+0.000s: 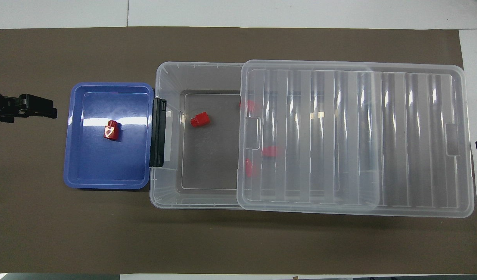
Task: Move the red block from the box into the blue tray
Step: 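Push the clear lid with the right gripper back over the box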
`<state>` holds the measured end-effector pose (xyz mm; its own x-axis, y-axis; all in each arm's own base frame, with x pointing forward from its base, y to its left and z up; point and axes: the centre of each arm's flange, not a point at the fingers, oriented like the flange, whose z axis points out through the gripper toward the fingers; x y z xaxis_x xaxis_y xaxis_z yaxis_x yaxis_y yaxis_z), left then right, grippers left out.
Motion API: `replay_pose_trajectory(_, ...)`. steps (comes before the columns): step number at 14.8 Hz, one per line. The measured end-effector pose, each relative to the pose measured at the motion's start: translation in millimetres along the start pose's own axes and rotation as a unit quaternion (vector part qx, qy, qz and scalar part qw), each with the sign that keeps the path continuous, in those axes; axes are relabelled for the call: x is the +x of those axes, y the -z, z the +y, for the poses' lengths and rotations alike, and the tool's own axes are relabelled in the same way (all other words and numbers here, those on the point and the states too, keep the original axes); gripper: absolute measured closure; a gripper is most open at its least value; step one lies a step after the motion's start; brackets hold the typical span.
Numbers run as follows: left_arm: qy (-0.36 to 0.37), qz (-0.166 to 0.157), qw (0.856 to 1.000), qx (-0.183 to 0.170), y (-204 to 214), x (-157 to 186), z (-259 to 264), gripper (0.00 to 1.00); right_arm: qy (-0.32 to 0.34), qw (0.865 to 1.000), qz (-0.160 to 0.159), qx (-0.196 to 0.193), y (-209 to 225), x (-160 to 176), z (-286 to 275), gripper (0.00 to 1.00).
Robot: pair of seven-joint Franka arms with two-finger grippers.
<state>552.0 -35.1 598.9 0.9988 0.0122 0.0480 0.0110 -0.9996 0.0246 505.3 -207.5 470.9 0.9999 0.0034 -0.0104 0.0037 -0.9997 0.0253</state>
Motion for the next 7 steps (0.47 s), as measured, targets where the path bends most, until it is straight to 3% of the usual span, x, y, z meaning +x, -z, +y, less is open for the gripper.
replay_pose_trajectory(7,0.000,-0.001,1.000,0.000,-0.2,-0.2,0.2,0.00,-0.010,1.000,-0.006,0.002,-6.0,6.9,-24.7,0.99)
